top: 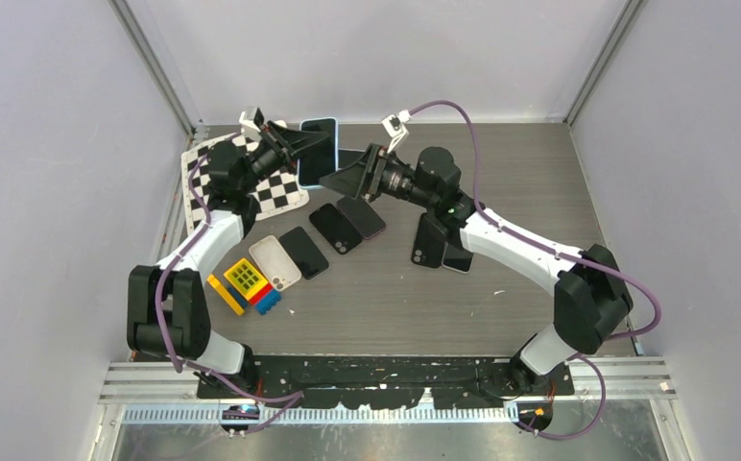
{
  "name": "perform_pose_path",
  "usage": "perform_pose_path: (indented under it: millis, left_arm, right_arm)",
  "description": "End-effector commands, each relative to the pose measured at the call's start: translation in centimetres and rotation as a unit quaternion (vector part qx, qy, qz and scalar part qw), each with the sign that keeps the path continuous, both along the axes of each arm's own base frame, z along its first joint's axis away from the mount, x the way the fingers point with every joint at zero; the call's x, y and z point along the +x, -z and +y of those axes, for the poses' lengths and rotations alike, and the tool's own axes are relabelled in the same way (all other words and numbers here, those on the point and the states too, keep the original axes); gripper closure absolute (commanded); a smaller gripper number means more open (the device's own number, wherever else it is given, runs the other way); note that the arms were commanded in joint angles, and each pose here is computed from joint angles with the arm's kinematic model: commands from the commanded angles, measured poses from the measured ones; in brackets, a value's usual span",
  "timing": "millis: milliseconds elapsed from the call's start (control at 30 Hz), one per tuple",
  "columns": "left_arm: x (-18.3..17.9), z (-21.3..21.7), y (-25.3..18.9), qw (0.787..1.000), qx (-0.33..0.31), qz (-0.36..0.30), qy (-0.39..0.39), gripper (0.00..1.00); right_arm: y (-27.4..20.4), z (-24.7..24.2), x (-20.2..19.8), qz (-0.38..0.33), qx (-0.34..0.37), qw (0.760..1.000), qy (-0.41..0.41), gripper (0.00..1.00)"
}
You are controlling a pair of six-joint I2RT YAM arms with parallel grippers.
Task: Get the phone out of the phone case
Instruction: Remove the phone case from the phone.
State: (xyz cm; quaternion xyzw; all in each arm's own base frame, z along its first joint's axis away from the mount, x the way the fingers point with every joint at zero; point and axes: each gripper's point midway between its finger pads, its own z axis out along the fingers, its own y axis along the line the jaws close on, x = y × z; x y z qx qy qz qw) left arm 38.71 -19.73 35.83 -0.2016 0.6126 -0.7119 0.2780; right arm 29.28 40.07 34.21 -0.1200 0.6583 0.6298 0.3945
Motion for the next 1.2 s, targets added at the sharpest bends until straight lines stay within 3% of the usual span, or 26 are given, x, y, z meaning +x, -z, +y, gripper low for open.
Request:
perform_pose_path:
  millis: [0,200,300,400,500,633,733,900,1000,1167]
  left_arm:
    - [-2.1,0.0,-3.7,0.998,-0.009,-0.066,0.007,1.0]
    - [-1.9,0.1,-3.6,0.999,-0.012,-0.053,0.003,1.0]
    - [-1.7,0.1,-3.6,0.999,-0.01,-0.05,0.001,1.0]
    - [-1.5,0.1,-3.4,0.999,-0.004,-0.051,-0.002,1.0]
    - [-1.4,0.2,-3.5,0.999,0.0,-0.052,-0.006,1.0]
    - [-1.4,0.1,-3.7,0.999,0.002,-0.048,-0.008,1.0]
    - [-1.3,0.2,-3.6,0.999,0.003,-0.036,-0.008,1.0]
    - [-1.4,-0.1,-2.8,1.0,0.001,0.017,0.005,1.0]
    - [-1.9,-0.3,-1.2,0.995,-0.006,0.101,0.024,1.0]
    - [-2.8,-0.5,-0.3,0.983,-0.036,0.176,0.045,1.0]
  right_arm:
    - [-2.5,-1.0,1.3,-0.004,0.054,0.998,0.023,0.39]
    - [-2.0,-0.6,0.9,-0.024,0.037,0.999,0.002,0.61]
    - [-1.7,-0.5,0.3,-0.042,0.03,0.999,-0.016,0.57]
    - [-1.7,-0.4,-0.2,-0.044,0.035,0.998,-0.028,0.44]
    - [-1.5,-0.4,-0.5,-0.042,0.035,0.998,-0.037,0.42]
    - [-1.0,-0.3,-0.6,-0.044,0.029,0.998,-0.043,0.59]
    - [-0.9,-0.2,-0.6,-0.056,0.024,0.997,-0.046,0.63]
    - [-0.3,0.0,-0.1,-0.077,0.007,0.996,-0.039,0.72]
    - [0.6,-0.1,0.3,-0.096,-0.016,0.995,-0.03,0.77]
    - [2.8,0.1,-0.1,-0.19,-0.067,0.978,-0.045,0.81]
